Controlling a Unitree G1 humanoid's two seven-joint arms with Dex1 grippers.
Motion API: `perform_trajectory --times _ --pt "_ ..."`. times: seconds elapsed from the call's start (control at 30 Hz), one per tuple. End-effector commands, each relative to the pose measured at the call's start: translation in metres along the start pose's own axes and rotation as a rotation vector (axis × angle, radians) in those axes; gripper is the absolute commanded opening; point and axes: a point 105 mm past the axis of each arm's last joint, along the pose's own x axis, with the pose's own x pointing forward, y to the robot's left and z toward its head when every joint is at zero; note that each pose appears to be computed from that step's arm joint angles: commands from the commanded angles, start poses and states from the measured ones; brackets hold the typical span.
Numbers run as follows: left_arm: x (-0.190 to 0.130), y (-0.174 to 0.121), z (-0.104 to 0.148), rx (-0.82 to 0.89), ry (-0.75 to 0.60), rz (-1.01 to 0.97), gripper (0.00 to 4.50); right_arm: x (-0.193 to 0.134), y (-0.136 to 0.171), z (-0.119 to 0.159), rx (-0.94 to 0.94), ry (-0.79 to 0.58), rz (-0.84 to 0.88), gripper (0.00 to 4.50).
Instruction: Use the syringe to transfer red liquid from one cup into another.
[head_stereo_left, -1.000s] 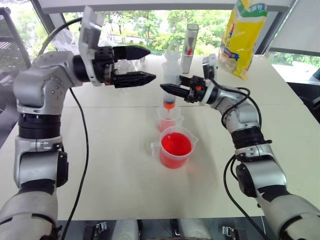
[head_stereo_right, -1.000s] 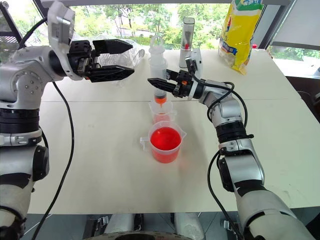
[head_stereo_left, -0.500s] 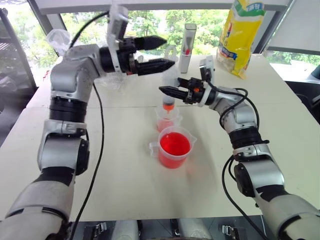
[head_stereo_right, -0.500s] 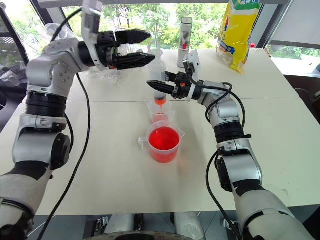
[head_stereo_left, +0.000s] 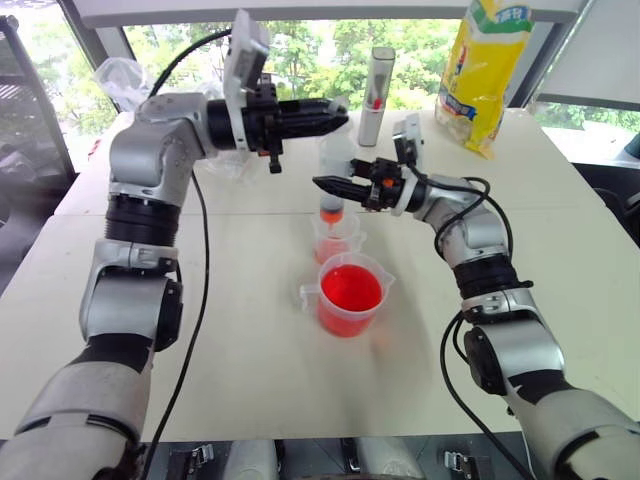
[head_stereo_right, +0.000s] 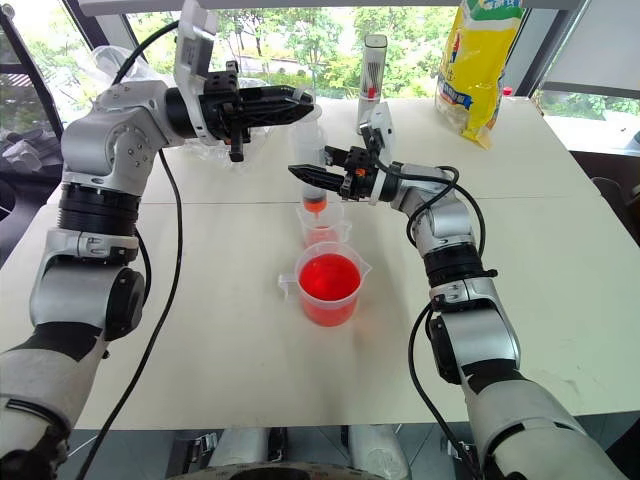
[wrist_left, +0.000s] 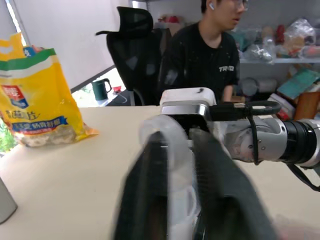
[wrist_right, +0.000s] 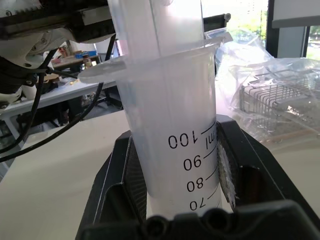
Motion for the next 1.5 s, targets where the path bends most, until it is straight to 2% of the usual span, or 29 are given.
perform_trajectory --times 0.03,0.27,0.53,1.5 --pt "0.006 -0.008 0.008 0.047 0.004 -0.046 0.04 0.002 -0.002 0.022 -0.052 -0.058 -0.006 1.50" --pt "0.006 -0.009 0.002 0.045 0.019 -0.050 0.04 0.002 0.000 0.021 -0.051 -0.055 -0.001 1.50" --pt "0.010 -0.010 -0.027 -0.017 0.098 -0.072 0.04 0.002 0.001 0.024 -0.062 -0.057 0.009 1.50" --pt "0.014 -0.013 -0.059 -0.092 0.130 -0.071 0.04 -0.002 -0.001 0.055 -0.085 -0.113 0.002 1.50"
